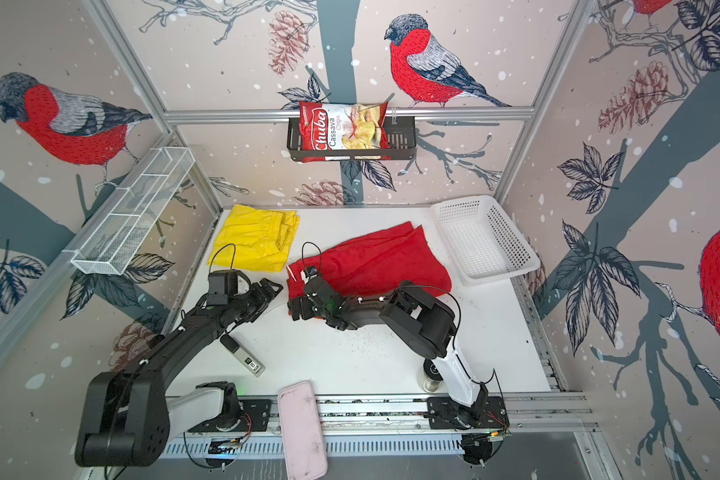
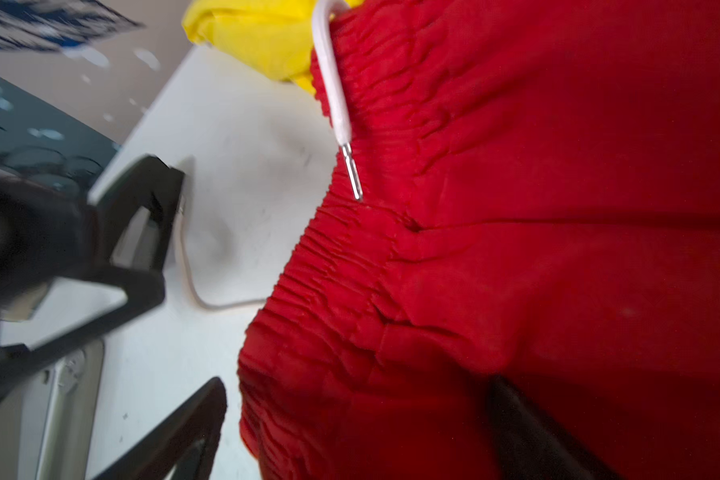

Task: Fold and stack the shorts

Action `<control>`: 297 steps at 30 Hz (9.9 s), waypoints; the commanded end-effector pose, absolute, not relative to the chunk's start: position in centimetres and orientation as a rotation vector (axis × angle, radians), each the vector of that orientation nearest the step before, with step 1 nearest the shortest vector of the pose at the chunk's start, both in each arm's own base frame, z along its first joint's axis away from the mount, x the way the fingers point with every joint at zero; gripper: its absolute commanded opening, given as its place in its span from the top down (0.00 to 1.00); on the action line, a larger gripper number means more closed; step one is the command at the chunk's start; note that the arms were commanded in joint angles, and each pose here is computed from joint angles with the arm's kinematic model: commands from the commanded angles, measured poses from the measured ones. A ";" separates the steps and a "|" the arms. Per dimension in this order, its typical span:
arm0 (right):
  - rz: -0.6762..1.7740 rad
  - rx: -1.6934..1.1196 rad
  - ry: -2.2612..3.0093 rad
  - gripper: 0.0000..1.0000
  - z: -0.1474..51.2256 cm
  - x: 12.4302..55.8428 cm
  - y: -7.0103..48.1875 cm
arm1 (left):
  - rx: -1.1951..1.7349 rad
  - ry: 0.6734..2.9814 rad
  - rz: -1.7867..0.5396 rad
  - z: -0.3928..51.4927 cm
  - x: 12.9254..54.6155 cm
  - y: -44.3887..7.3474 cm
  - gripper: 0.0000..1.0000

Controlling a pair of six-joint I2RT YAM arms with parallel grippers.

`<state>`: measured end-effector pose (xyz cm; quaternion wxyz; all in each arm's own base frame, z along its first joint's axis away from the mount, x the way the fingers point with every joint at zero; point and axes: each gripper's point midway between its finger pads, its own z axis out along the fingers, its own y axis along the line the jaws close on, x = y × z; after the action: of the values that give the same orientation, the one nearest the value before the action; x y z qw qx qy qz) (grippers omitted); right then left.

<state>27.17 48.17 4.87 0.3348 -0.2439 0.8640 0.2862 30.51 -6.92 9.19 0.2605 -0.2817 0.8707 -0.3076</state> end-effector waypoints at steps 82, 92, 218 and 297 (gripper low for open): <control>0.466 -0.929 2.147 0.90 6.5 22.3 46.4 | -0.729 2.113 -1.049 12.6 30.2 -9.6 0.03; 0.446 -0.889 2.132 0.91 7.2 22.5 45.7 | -0.685 2.328 -1.070 8.1 30.5 -13.6 0.02; 0.161 -0.107 2.322 0.26 2.6 30.8 34.9 | -0.189 2.501 -0.594 16.0 36.3 -10.2 1.00; 0.544 0.204 2.357 0.99 7.0 53.0 22.9 | -0.279 2.474 -0.607 17.3 40.0 -7.7 1.00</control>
<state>52.94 22.62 5.23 0.3399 0.0879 0.9140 0.2034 39.64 -7.66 17.24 0.2804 -0.1052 0.9281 -0.2213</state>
